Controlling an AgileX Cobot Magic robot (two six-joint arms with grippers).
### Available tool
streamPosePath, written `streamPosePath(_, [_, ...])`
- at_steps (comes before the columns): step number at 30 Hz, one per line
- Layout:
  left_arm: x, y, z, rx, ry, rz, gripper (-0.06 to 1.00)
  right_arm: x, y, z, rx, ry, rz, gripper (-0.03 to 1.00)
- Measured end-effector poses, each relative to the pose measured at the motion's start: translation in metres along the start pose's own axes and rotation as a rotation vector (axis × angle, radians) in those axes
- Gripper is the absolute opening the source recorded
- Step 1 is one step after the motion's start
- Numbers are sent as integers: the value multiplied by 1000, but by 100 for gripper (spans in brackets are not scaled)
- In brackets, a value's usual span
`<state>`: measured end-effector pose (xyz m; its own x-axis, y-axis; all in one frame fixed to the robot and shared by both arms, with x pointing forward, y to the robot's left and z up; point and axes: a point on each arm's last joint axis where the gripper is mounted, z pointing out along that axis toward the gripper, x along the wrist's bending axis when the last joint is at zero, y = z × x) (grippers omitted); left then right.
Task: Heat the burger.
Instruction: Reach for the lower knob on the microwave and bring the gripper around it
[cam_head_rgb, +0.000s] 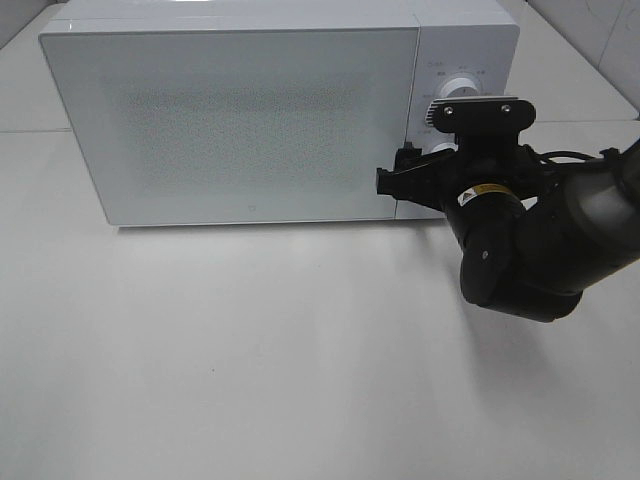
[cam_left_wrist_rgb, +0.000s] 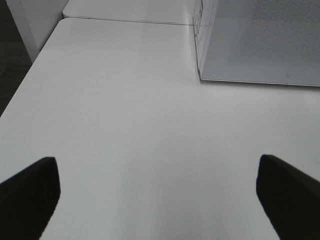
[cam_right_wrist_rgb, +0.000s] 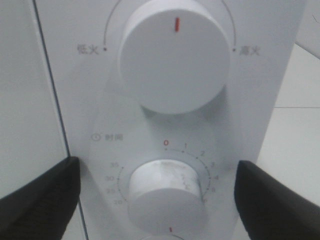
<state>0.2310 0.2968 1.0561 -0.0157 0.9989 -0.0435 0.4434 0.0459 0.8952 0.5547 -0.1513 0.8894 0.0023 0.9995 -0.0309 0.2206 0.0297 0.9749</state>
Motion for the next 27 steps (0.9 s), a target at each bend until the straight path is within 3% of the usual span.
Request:
streamPosePath(6, [0, 0, 0, 0, 0, 0, 99, 0, -2, 1, 3, 3, -6, 77])
streamPosePath(14, [0, 0, 0, 0, 0, 6, 99, 1, -11, 3, 26, 14, -11, 69])
streamPosePath(24, [0, 0, 0, 0, 0, 0, 99, -1, -9, 3, 2, -7, -3, 39])
streamPosePath(27, [0, 0, 0, 0, 0, 0, 99, -1, -9, 3, 1, -7, -6, 39])
